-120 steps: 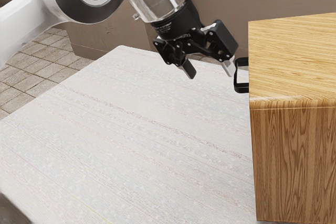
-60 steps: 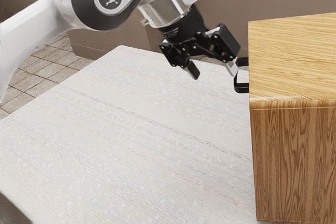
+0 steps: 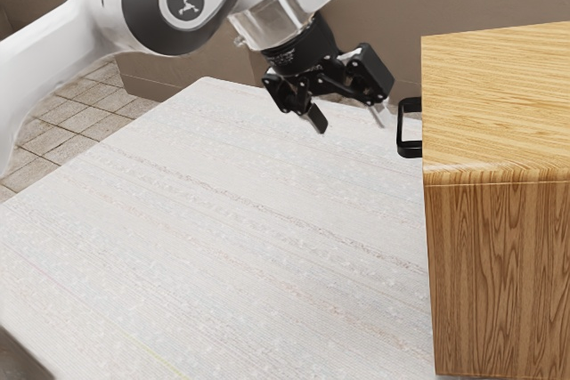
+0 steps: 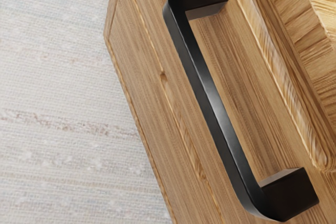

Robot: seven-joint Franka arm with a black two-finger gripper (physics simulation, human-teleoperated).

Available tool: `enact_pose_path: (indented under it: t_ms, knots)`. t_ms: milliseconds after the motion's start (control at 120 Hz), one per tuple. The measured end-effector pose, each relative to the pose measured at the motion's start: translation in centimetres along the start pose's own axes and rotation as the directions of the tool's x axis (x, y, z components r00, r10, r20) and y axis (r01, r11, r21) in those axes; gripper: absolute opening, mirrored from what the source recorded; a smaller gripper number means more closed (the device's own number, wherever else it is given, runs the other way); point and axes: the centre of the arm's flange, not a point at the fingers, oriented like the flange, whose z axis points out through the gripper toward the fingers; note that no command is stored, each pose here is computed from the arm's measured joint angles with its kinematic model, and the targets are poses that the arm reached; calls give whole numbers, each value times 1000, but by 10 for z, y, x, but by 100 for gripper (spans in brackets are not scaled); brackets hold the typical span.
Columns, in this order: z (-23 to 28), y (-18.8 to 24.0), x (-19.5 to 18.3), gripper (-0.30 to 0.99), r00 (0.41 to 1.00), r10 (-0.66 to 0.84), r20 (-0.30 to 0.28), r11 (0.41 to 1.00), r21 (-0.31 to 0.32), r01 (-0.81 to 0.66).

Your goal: Pull the drawer handle with one arm to open the drawer

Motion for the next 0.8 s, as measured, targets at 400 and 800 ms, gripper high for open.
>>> enact_pose_path:
  t_ms: [400,800]
  knots:
    - [-19,7,1,69,999,13,-34,1000,-15,-13]
    - [-6,14,6,69,997,54,-55,999,3,-54]
